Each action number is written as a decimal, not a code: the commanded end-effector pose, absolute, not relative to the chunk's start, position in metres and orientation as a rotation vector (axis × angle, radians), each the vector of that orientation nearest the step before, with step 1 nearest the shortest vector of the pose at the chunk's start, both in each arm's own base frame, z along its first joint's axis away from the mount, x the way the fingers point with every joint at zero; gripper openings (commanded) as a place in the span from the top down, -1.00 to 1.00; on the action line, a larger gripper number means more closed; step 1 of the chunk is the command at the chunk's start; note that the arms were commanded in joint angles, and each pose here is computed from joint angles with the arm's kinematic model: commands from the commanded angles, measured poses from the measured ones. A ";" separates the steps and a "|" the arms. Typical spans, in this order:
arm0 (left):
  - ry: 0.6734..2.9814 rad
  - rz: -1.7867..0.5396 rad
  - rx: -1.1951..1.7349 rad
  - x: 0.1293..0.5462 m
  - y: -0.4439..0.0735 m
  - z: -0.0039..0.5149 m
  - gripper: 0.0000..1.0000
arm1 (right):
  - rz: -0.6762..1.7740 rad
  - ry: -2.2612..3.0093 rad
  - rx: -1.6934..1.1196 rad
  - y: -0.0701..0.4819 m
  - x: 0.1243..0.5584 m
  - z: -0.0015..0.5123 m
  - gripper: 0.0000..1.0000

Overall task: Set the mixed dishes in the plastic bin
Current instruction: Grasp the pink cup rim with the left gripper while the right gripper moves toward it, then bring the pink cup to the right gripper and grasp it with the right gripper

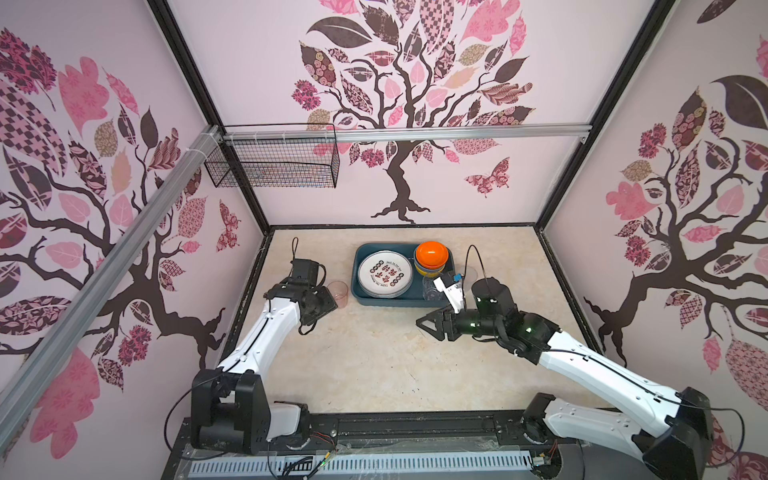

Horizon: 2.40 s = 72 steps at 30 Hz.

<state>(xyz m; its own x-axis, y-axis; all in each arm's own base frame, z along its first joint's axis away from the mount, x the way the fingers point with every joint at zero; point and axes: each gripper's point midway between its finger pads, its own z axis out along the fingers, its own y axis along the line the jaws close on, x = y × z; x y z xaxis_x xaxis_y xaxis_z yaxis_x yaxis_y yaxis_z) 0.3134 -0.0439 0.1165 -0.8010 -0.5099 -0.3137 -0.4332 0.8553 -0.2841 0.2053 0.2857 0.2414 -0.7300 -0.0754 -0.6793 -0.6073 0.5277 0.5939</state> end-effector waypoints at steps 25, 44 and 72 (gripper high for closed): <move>2.643 -0.239 -0.788 0.380 -0.044 0.086 0.45 | 1.158 2.133 -0.499 0.265 0.190 0.234 -0.16; 2.615 -0.181 -0.730 0.350 -0.028 0.122 1.00 | 1.090 2.166 -0.435 0.259 0.200 0.229 -0.15; 2.603 -0.512 -0.165 0.301 -0.157 0.199 1.00 | 0.752 2.383 -0.283 0.258 0.255 0.240 -0.09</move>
